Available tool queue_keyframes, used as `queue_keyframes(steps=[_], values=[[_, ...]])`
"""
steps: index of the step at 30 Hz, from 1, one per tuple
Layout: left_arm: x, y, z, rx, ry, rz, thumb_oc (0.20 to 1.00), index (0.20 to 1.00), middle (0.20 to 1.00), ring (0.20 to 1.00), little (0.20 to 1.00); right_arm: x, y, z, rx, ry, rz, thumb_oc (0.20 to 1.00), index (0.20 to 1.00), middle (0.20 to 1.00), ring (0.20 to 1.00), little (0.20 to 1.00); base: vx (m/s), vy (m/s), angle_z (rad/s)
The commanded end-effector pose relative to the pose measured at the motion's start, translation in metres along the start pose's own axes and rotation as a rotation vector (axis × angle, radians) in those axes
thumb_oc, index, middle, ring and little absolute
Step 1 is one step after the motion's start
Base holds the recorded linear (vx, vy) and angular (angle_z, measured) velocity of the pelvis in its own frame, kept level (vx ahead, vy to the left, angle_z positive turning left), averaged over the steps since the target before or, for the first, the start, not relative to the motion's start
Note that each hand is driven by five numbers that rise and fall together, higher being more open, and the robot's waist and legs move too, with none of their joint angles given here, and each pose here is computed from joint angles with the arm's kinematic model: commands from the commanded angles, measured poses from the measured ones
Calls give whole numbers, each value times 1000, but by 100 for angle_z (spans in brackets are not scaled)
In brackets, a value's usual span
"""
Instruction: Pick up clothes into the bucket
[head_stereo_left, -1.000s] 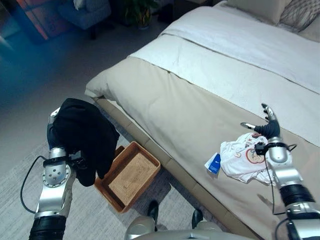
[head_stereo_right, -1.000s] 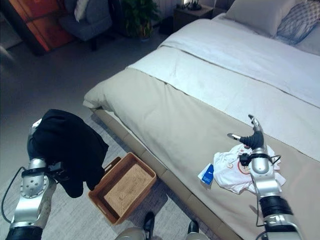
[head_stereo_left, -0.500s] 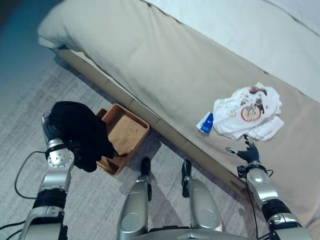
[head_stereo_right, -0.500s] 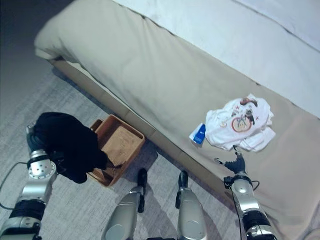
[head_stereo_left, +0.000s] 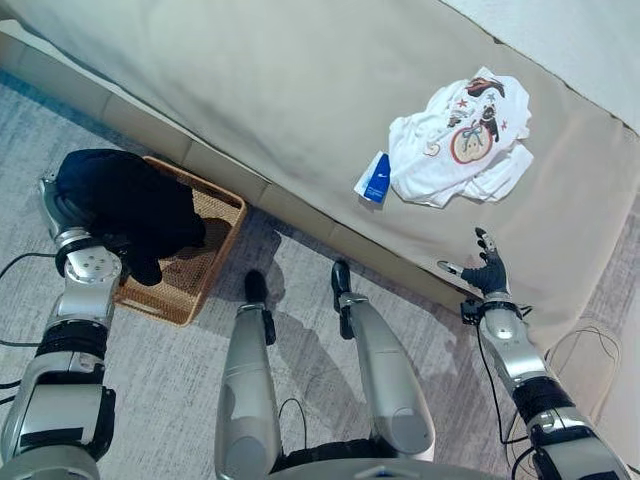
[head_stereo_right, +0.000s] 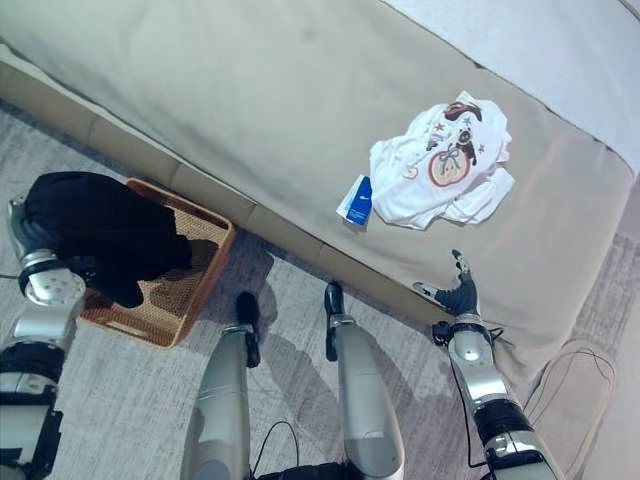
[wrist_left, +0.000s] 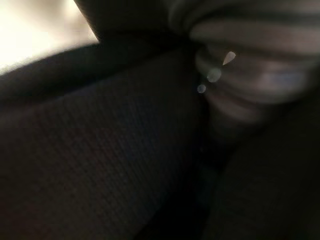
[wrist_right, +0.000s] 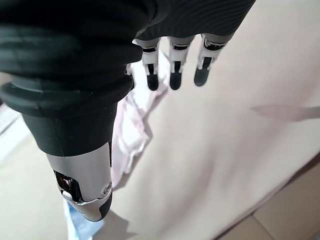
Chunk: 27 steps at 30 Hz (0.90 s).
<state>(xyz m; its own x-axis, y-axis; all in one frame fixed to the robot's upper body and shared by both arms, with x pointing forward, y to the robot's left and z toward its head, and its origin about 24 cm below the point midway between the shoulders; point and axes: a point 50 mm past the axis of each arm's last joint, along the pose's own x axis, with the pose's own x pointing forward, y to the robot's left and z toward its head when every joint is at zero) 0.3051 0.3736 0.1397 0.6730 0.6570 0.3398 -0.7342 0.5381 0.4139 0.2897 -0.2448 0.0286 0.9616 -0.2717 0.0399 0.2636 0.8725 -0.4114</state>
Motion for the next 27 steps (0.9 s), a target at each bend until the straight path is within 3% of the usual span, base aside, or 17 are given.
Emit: queue_keyframes(steps=[1,8,20,22,27], values=[[18,31,1,44,34,108,1000,1000,1000,1000,1000,11,-15,32,2,-157,-72,1000,1000,1000,1000,1000,-6,47,-33],[16,33,-22,-20,215,135,1000,1000,1000,1000,1000,26,-62,100,6,-425,-333,1000,1000,1000,1000,1000,8,3,-18],[-29,28,-85,66,437,62,1000,1000,1000,1000,1000,43,-137,159,-117,-564,-593,1000,1000,1000,1000,1000,5,-24,3],[-36,22,-87,56,433,41,1000,1000,1000,1000,1000,45,-142,165,-139,-572,-603,1000,1000,1000,1000,1000,6,-55,27],[-79,-31,-78,25,272,-218,1000,1000,1000,1000,1000,62,-169,164,-227,-459,-628,1000,1000,1000,1000,1000,2,-107,35]])
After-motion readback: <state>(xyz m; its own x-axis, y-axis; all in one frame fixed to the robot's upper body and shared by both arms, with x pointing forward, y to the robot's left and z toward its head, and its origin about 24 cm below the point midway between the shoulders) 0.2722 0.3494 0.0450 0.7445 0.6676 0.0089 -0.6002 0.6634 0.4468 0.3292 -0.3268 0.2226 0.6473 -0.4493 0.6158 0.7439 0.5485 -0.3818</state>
